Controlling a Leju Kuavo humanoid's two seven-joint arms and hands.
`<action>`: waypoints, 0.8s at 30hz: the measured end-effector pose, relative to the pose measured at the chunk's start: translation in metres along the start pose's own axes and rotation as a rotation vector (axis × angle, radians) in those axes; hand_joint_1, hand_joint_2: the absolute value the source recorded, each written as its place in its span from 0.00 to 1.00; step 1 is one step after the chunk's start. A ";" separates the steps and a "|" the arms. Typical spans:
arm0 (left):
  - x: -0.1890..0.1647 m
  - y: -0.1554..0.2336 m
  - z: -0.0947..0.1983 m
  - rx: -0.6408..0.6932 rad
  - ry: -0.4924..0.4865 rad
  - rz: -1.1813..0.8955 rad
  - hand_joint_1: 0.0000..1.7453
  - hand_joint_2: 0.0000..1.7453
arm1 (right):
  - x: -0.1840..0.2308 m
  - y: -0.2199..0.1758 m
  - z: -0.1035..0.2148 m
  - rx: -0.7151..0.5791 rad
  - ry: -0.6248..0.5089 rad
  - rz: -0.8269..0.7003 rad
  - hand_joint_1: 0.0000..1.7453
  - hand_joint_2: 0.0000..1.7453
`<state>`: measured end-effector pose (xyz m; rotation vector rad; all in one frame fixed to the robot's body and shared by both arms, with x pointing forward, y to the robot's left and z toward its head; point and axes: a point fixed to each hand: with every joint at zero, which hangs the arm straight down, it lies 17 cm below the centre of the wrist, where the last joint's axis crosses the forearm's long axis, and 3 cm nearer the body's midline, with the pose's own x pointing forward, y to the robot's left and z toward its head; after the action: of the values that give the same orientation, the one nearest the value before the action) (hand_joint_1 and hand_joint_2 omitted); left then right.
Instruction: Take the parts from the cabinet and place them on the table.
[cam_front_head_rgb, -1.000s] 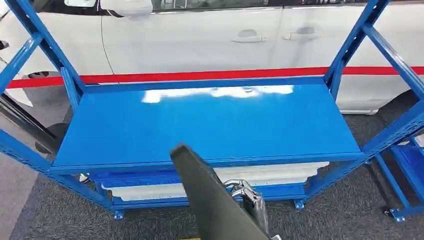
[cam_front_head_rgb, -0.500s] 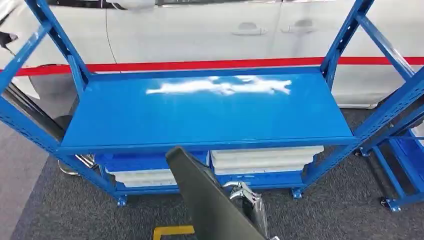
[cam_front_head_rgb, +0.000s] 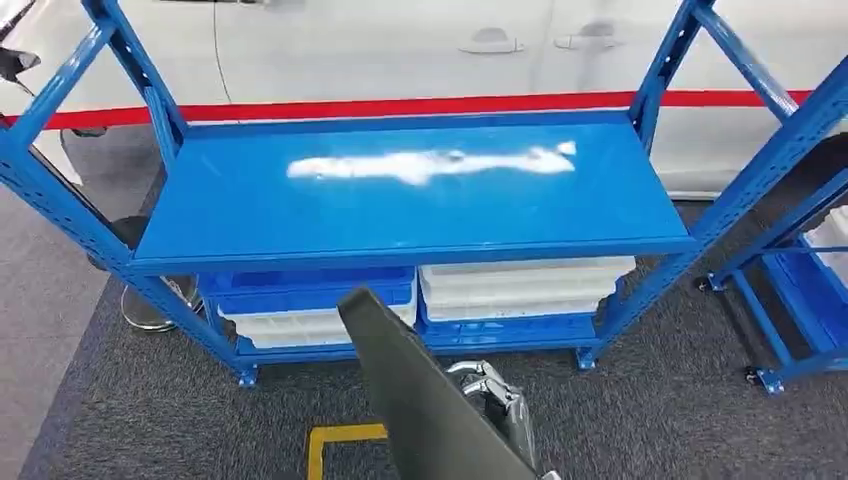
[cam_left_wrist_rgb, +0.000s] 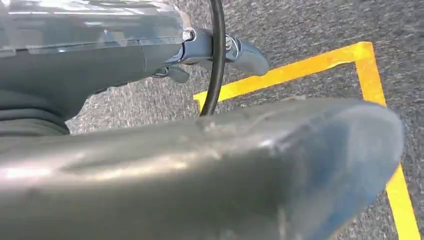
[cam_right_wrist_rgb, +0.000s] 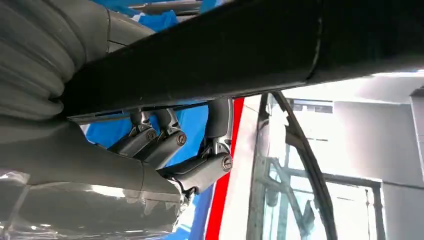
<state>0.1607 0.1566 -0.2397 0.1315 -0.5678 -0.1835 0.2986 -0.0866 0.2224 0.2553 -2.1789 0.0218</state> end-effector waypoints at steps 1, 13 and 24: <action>0.000 -0.001 0.000 -0.003 0.000 0.001 0.00 0.00 | 0.000 0.000 0.000 0.000 0.001 0.000 1.00 1.00; 0.007 -0.004 -0.002 -0.027 -0.011 -0.029 0.00 0.00 | 0.000 0.003 -0.001 0.007 0.003 -0.005 1.00 1.00; 0.013 -0.010 -0.002 -0.050 -0.021 -0.042 0.00 0.00 | -0.002 0.016 -0.016 0.068 0.025 -0.023 1.00 1.00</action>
<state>0.1709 0.1438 -0.2360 0.0930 -0.5813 -0.2396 0.3099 -0.0691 0.2311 0.3171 -2.1523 0.0862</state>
